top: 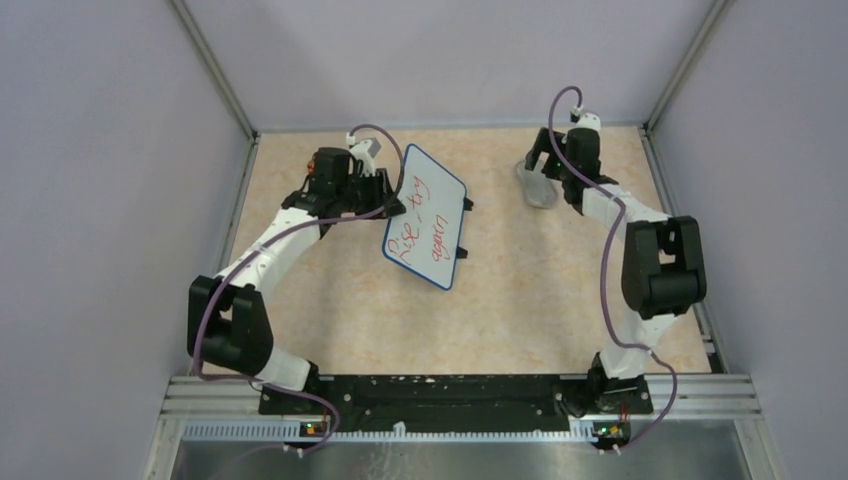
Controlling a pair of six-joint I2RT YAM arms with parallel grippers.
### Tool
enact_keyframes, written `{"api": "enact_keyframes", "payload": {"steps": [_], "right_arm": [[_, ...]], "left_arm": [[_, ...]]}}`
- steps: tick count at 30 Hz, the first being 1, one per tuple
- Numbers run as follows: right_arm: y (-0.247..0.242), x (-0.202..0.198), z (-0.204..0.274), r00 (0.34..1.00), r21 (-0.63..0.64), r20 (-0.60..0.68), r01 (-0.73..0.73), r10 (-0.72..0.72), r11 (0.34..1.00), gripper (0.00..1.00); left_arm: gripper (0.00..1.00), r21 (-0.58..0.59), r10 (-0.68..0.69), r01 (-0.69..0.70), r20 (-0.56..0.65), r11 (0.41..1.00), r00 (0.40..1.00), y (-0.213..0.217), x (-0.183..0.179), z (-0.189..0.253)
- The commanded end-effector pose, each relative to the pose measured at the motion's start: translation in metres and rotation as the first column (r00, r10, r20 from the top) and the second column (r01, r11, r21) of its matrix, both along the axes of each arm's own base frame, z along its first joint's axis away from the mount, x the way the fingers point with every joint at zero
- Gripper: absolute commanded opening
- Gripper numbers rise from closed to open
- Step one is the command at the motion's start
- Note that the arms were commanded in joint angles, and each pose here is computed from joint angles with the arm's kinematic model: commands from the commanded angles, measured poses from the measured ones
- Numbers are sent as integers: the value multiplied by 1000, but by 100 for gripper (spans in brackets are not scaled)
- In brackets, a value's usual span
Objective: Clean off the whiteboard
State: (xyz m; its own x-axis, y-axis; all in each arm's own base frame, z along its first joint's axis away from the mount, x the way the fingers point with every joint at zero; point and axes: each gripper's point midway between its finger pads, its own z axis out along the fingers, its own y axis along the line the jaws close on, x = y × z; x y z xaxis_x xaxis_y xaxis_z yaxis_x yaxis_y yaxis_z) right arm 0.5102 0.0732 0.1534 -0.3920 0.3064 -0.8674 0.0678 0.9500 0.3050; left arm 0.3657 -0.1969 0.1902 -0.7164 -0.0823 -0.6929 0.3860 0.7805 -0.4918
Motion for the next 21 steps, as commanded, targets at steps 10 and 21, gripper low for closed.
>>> {"api": "enact_keyframes", "payload": {"steps": [10,21], "right_arm": [[5,12,-37,996,-103,-55,-74,68,992,88],[3,16,-57,989,-140,-130,-87,69,986,86]], "left_arm": [[14,38,49,-50,35,998,998,-4,15,17],[0,-29,110,-108,51,994,993,-10,26,37]]}}
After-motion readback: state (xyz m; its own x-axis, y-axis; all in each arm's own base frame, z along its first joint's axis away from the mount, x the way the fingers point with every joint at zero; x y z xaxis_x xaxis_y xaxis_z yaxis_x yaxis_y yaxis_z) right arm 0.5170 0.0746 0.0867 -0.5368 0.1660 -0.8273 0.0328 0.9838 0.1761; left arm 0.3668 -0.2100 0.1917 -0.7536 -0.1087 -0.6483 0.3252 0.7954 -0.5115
